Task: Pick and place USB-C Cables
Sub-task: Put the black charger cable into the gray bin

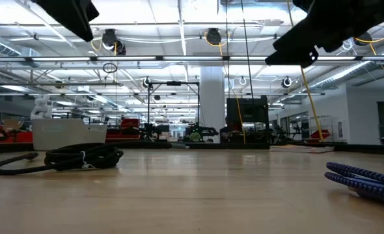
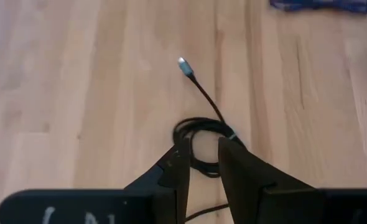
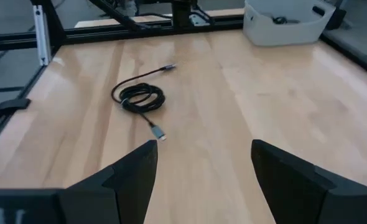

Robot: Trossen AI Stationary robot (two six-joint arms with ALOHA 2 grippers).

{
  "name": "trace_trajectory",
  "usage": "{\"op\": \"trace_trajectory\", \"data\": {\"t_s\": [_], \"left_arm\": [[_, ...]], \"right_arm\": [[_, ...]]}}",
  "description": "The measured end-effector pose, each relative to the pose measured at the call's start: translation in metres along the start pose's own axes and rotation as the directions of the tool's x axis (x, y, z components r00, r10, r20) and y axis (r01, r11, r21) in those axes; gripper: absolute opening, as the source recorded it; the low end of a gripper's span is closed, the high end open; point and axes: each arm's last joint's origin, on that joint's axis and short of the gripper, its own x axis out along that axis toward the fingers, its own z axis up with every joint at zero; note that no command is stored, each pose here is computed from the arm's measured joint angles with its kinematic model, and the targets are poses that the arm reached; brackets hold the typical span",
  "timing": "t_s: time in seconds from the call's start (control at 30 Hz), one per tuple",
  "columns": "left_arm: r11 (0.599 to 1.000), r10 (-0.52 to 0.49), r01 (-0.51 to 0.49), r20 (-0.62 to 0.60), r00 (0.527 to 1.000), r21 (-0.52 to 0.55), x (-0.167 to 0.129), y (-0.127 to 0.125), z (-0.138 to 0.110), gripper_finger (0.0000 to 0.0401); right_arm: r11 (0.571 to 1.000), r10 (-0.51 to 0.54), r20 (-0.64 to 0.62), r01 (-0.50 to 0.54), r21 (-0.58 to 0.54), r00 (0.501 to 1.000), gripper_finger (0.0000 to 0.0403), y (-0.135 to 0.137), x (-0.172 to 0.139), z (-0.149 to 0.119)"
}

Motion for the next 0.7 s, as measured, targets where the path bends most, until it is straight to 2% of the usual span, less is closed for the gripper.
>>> {"op": "trace_trajectory", "data": {"t_s": [0.17,0.33,0.6,0.7], "left_arm": [[1.000,-0.030,0.030,-0.066,0.997,0.004,0.016,-0.019,0.000,0.0088],[0.997,-0.068,0.071,-0.085,0.994,0.036,0.021,-0.033,0.010,0.0088],[0.984,-0.085,0.094,-0.066,0.994,0.154,-0.005,-0.043,0.032,0.0087],[0.975,-0.049,0.076,-0.131,0.990,0.208,-0.023,-0.039,0.036,0.0087]], "right_arm": [[0.999,0.033,-0.015,-0.032,0.008,0.999,0.0254,0.006,-0.002,-0.008],[0.998,0.060,-0.016,-0.060,-0.007,0.998,0.0254,0.012,-0.005,-0.010],[0.996,0.077,0.042,-0.075,-0.046,0.996,0.0254,0.013,-0.005,-0.004],[0.995,0.083,0.061,-0.079,-0.066,0.995,0.0254,0.014,-0.005,-0.002]]}}
